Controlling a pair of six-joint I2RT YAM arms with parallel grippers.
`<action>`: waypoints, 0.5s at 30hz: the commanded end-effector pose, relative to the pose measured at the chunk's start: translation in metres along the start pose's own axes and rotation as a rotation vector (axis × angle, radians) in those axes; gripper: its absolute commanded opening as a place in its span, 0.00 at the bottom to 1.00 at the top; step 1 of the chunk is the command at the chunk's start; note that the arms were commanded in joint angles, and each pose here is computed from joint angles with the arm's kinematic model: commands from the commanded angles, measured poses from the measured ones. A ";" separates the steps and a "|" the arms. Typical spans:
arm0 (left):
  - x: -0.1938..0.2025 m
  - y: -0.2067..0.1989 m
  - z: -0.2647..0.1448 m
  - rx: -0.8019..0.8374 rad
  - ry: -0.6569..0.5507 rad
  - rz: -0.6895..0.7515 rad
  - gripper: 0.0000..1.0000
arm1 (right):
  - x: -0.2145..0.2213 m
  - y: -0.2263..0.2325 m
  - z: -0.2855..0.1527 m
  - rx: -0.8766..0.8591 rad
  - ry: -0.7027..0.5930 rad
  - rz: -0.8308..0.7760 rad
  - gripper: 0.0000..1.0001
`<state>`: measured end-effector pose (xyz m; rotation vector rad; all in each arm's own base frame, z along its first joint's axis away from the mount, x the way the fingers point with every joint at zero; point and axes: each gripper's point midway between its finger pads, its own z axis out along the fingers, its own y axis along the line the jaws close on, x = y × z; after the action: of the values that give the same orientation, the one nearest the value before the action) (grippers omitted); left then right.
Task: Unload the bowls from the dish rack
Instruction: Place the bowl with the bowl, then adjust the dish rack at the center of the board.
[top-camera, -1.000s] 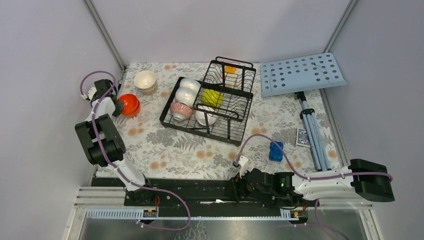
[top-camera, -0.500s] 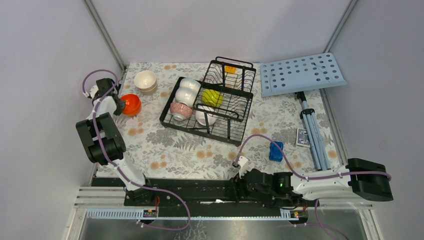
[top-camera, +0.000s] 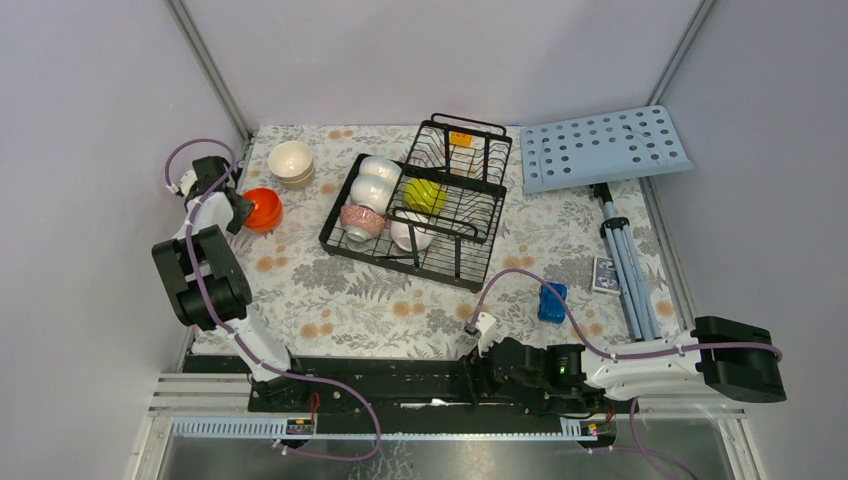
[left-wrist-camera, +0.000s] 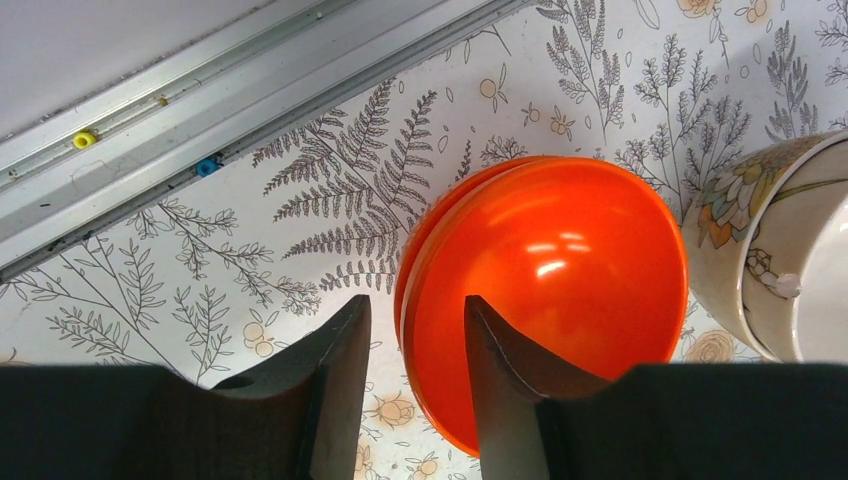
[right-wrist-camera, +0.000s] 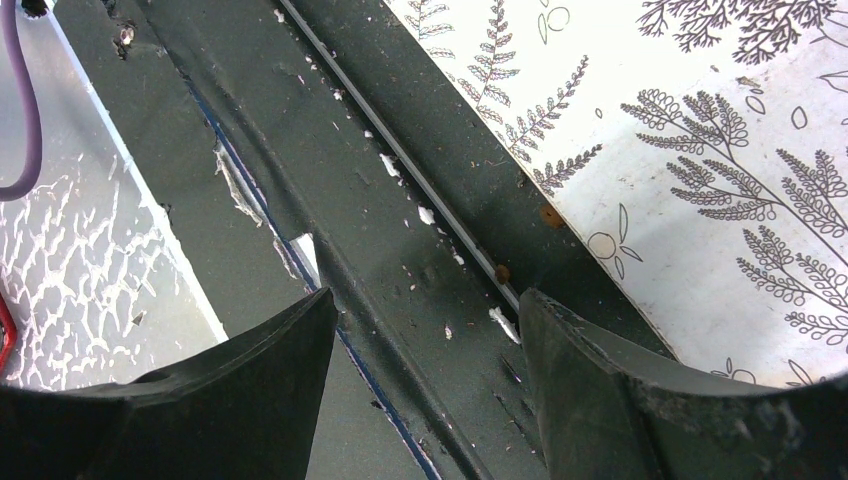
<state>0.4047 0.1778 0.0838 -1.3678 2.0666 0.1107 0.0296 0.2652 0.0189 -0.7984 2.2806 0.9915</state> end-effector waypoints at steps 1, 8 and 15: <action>-0.033 -0.023 -0.025 0.075 -0.092 -0.023 0.44 | -0.014 0.010 0.001 -0.023 -0.050 0.000 0.74; -0.040 -0.021 -0.038 0.076 -0.119 -0.032 0.46 | -0.015 0.012 0.000 -0.031 -0.055 -0.002 0.74; -0.038 -0.012 -0.042 0.055 -0.134 -0.032 0.44 | -0.015 0.013 -0.001 -0.043 -0.058 -0.003 0.74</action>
<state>0.4034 0.1801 0.1138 -1.3436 2.0013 0.1134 0.0295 0.2658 0.0205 -0.7966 2.2759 0.9984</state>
